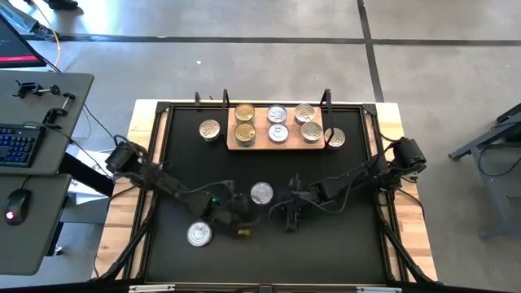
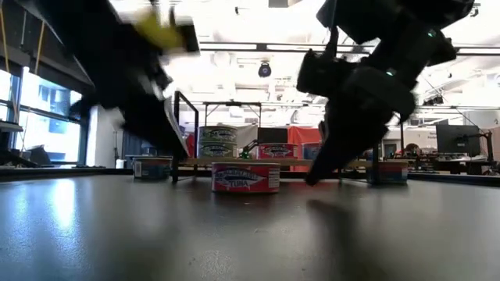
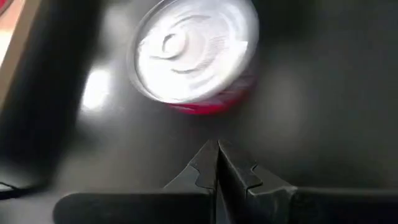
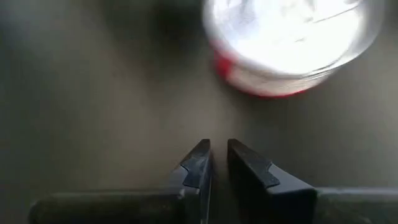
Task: Stack canned seafood by type on shelf
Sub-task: Stack the red tuna can on top of the red tuna can
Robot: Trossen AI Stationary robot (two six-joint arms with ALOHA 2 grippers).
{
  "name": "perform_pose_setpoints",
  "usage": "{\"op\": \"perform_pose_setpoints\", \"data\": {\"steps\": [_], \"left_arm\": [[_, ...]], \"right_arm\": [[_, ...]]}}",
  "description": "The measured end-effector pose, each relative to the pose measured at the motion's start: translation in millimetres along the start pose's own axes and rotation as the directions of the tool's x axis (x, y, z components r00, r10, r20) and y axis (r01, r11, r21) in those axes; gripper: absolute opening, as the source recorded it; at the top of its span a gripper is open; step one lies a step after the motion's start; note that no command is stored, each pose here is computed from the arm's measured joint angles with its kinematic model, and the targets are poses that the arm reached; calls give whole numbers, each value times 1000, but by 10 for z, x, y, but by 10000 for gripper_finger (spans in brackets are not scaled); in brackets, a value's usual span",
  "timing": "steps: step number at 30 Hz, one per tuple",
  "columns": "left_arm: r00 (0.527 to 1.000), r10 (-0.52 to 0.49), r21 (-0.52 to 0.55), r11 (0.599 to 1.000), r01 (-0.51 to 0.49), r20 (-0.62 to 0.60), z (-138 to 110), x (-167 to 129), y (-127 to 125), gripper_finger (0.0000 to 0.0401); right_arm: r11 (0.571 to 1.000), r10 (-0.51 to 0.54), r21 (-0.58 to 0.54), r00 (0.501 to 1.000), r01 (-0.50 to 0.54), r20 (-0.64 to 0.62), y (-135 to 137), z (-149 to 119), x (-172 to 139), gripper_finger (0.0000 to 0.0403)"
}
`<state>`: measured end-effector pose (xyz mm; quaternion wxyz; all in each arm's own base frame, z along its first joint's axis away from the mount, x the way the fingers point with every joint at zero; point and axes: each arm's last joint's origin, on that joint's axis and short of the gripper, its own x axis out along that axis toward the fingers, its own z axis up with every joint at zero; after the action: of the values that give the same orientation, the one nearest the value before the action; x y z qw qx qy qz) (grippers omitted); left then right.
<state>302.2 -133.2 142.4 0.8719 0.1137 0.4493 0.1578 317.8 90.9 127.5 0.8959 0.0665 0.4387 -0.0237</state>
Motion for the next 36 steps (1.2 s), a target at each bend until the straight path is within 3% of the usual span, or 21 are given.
{"op": "perform_pose_setpoints", "data": {"steps": [3, 6, 9, 12, 15, 17, 21, 25, 28, 32, 34, 36], "left_arm": [[997, 78, -3, 997, -77, 28, -31, 168, 72, 0], [987, 153, -35, 988, -152, 39, -30, 183, 116, 0], [987, 150, 25, 988, -151, 50, -38, 110, 95, 0], [989, 105, 142, 983, -119, 106, 9, 6, 26, 3], [990, -6, 285, 958, -36, 144, 77, 0, -33, 23], [984, -63, 317, 948, 8, 164, 145, 49, -12, 46], [989, -81, 408, 913, 24, 122, 154, 217, 88, 93], [985, -161, 461, 880, 113, 67, 145, 406, 146, 116], [986, -152, 430, 897, 106, 75, 153, 491, 163, 104], [978, -169, 401, 910, 105, 126, 202, 510, 155, 38], [970, -186, 393, 913, 113, 154, 228, 511, 146, 11], [962, -208, 365, 922, 132, 177, 256, 520, 153, 11]], "right_arm": [[998, 6, -57, 1000, -5, 13, 71, -38, 56, 44], [992, -112, -63, 993, 113, 22, 122, -106, 40, 42], [978, -204, -43, 979, 204, 1, 185, -202, -24, 36], [968, -247, -42, 969, 246, -18, 279, -304, -80, 28], [967, -250, -53, 968, 249, -11, 391, -378, -119, 22], [968, -242, -69, 970, 242, 4, 463, -412, -141, 21], [969, -219, -106, 975, 223, 42, 571, -441, -169, 21], [964, -198, -169, 979, 205, 55, 609, -440, -177, 21], [955, -181, -227, 981, 193, 75, 625, -417, -175, 21], [937, -110, -320, 988, 140, 110, 675, -362, -172, 27], [929, -56, -359, 992, 95, 117, 703, -337, -172, 43], [917, -35, -390, 991, 83, 129, 706, -311, -168, 69]]}}
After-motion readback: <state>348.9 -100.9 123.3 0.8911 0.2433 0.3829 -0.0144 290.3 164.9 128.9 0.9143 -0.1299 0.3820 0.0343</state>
